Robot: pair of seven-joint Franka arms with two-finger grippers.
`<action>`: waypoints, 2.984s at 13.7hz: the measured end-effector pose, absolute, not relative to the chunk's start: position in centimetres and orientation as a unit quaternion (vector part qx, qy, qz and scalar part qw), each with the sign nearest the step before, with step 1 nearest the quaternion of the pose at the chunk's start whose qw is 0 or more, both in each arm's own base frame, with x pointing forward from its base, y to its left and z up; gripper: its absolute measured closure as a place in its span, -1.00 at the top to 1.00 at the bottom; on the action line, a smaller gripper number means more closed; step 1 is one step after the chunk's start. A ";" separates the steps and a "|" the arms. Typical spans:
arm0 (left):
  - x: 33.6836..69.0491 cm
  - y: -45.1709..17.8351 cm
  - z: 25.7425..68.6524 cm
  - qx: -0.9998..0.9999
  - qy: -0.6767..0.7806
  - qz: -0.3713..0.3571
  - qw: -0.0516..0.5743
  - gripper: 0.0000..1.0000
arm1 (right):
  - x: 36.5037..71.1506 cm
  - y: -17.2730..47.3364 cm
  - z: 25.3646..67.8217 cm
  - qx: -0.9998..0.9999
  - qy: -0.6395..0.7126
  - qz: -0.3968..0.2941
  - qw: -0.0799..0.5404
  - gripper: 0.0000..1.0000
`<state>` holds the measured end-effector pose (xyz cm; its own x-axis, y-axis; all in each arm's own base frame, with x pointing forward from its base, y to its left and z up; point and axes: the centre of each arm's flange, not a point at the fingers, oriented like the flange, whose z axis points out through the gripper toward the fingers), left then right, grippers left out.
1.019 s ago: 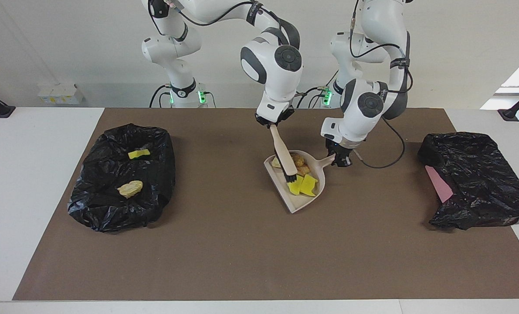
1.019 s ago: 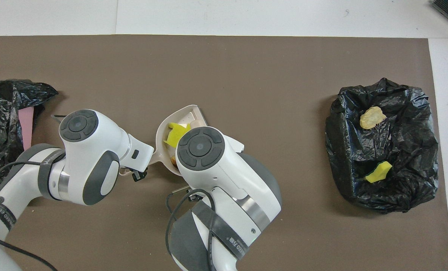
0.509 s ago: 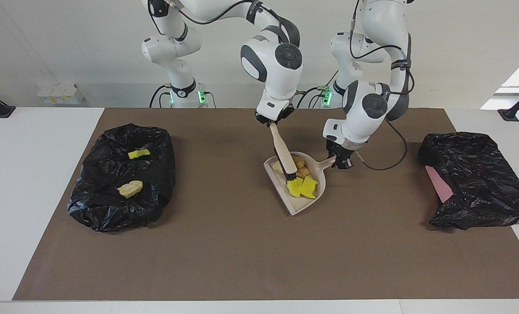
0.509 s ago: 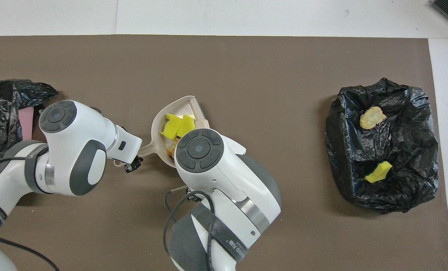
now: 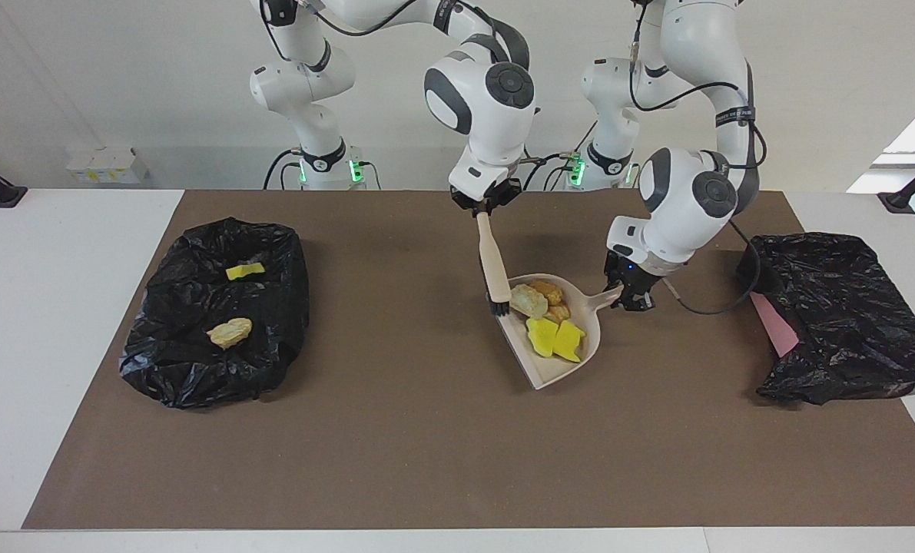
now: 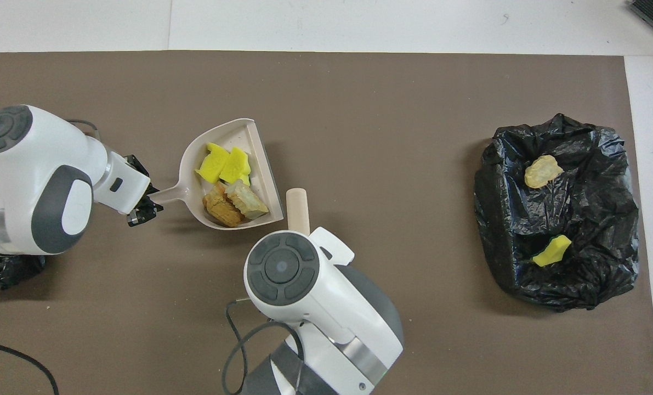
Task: Sweep and dump trash in bin
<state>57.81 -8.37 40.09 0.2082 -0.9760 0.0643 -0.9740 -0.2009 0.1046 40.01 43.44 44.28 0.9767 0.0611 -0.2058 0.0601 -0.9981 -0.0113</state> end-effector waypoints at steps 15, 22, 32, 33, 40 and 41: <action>57.2 20.5 48.6 0.737 -0.673 -0.066 0.004 -0.37 | 22.9 45.3 35.0 -0.993 -0.016 0.117 0.006 -0.48; 56.9 29.6 51.9 0.730 -0.668 -0.119 -0.081 -0.37 | 22.2 44.9 33.5 -0.993 -0.017 0.120 -0.001 -0.47; 59.7 31.2 54.4 0.666 -0.652 -0.268 -0.244 -0.37 | 33.6 41.7 40.3 -0.990 0.098 0.077 0.069 0.81; 59.7 31.2 54.6 0.663 -0.646 -0.280 -0.255 -0.37 | 35.0 40.3 41.9 -0.988 0.114 0.072 0.072 0.99; 61.6 26.7 55.9 0.637 -0.611 -0.348 -0.316 -0.37 | 44.6 26.6 55.5 -0.987 0.146 0.033 0.064 1.00; 61.7 26.0 56.3 0.632 -0.607 -0.360 -0.322 -0.37 | 45.8 24.3 57.0 -0.989 0.138 0.022 0.055 1.00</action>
<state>61.74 26.03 56.32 0.0055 -0.5346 -0.8451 -0.9980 -0.0567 0.0293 45.82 24.33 57.04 0.9609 -0.2705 -0.0587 -0.2753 -0.9560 -0.1017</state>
